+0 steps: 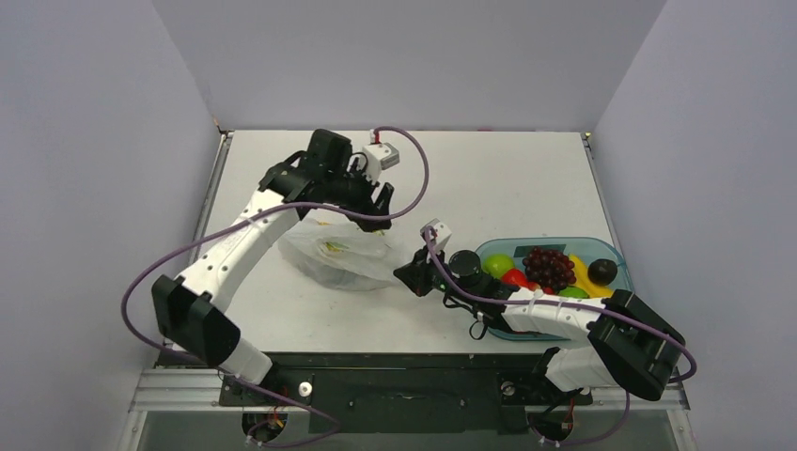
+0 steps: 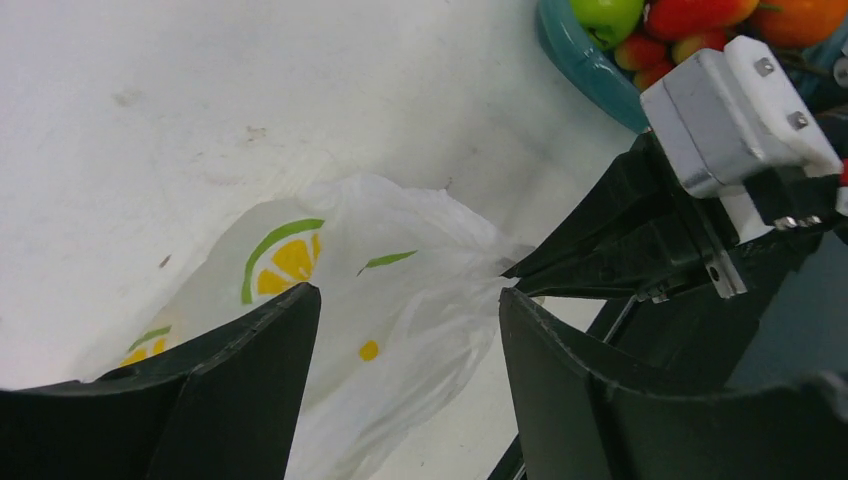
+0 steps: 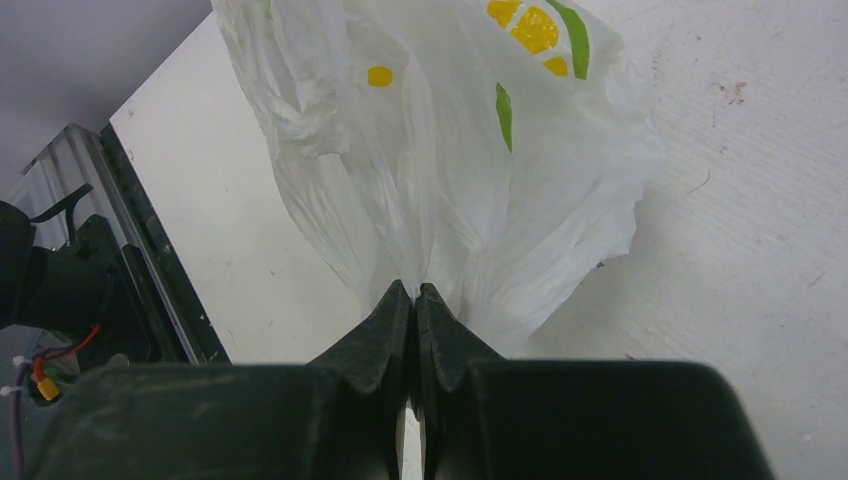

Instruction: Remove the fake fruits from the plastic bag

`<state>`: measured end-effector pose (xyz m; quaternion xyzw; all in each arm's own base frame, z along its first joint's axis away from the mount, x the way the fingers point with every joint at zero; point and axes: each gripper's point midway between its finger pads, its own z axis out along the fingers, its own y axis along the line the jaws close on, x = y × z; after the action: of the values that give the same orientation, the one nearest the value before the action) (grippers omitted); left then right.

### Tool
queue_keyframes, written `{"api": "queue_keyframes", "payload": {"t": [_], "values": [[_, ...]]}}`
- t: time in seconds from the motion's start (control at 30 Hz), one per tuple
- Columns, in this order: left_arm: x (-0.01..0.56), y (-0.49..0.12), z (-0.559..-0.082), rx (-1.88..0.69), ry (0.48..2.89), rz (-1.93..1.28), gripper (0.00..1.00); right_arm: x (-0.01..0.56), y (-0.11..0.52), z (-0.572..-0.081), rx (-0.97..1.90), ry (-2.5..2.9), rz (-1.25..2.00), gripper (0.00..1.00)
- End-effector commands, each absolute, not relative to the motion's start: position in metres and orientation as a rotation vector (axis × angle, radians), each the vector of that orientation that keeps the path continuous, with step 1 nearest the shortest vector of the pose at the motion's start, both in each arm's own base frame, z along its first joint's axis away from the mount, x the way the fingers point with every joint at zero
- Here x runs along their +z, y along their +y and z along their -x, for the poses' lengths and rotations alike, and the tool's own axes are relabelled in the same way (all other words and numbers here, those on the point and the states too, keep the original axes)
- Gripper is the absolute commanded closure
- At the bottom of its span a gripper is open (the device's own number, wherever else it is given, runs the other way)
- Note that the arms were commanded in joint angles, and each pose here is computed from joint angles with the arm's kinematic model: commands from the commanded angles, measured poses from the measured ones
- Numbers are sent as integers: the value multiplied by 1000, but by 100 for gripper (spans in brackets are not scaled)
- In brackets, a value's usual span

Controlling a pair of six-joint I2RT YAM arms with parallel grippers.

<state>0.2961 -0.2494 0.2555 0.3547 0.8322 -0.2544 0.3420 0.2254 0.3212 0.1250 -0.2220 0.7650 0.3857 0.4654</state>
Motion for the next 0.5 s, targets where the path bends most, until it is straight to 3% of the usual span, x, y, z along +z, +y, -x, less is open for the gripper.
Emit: {"api": "queue_keyframes", "payload": {"t": [0.0, 0.13, 0.3, 0.47], "values": [[228, -270, -266, -931, 2186, -1229, 36, 143, 324, -219, 1001, 1763, 600, 100], [204, -276, -251, -1016, 2252, -1188, 39, 137, 316, -221, 960, 1773, 584, 100], [239, -261, -276, -721, 2081, -893, 32, 123, 312, -230, 879, 1899, 564, 100], [231, -242, -278, -643, 2148, -737, 31, 144, 314, -241, 857, 2009, 480, 100]]}}
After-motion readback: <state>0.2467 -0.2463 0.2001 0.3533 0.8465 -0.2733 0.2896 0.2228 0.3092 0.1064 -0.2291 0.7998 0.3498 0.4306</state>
